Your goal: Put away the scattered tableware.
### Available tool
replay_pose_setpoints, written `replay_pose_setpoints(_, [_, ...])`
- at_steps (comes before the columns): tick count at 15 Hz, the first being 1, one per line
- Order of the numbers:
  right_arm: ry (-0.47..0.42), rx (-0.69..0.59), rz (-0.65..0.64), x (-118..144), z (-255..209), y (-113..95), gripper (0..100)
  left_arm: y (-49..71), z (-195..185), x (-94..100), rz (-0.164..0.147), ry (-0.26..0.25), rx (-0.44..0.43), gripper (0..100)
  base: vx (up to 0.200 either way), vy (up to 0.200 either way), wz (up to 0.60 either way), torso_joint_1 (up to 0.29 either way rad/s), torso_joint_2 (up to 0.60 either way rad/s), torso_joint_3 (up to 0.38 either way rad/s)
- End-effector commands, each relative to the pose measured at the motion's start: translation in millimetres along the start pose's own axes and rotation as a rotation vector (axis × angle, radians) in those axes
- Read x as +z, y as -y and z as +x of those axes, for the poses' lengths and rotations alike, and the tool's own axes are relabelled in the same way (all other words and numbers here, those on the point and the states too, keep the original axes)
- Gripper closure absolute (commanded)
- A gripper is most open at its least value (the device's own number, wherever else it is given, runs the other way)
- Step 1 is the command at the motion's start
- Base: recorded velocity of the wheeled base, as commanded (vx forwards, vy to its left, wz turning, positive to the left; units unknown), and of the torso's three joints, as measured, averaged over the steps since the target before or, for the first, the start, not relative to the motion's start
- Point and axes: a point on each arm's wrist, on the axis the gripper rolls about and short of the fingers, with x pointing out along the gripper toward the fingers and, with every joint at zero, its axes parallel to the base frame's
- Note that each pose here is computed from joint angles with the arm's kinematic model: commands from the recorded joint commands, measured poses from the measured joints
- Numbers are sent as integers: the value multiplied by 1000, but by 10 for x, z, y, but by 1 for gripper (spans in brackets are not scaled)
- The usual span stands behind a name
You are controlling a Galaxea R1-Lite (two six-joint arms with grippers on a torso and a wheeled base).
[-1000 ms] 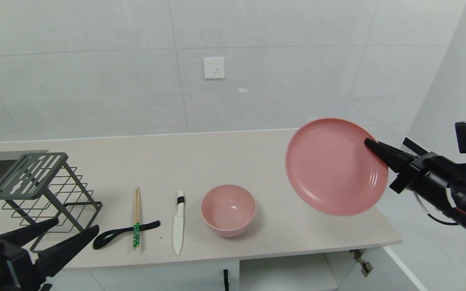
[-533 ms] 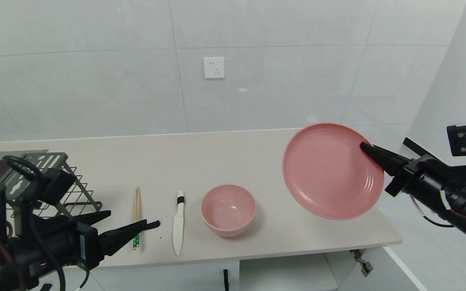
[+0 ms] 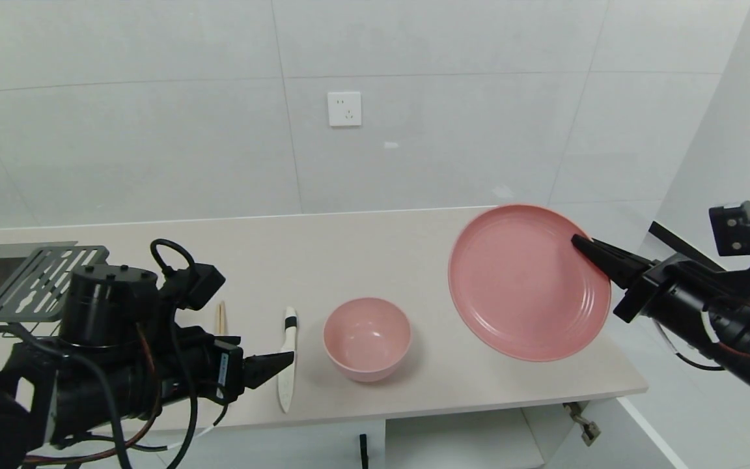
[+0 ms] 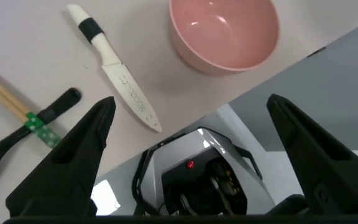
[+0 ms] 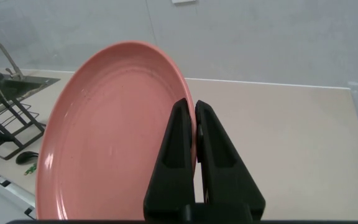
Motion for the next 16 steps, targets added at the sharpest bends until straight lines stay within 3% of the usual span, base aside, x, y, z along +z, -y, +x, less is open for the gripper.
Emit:
replay_pose_setpoints(1, [4, -12, -2, 8, 0, 35, 100, -35, 237, -30, -4, -42, 8, 0, 0, 0, 0, 0, 0, 0])
replay_pose_setpoints(5, [-8, -37, 2, -23, 14, 105, 100, -72, 608, 35, 9, -11, 9, 0, 0, 0, 0, 0, 0, 0])
replay_pose_setpoints(11, [-13, -48, 4, -40, 27, 138, 100, -94, 1118, 154, 18, -17, -5, 0, 0, 0, 0, 0, 0, 0])
replay_pose_setpoints(16, [-4, -58, 1, -21, 34, 169, 100, -124, 1357, 138, 16, -36, -7, 0, 0, 0, 0, 0, 0, 0])
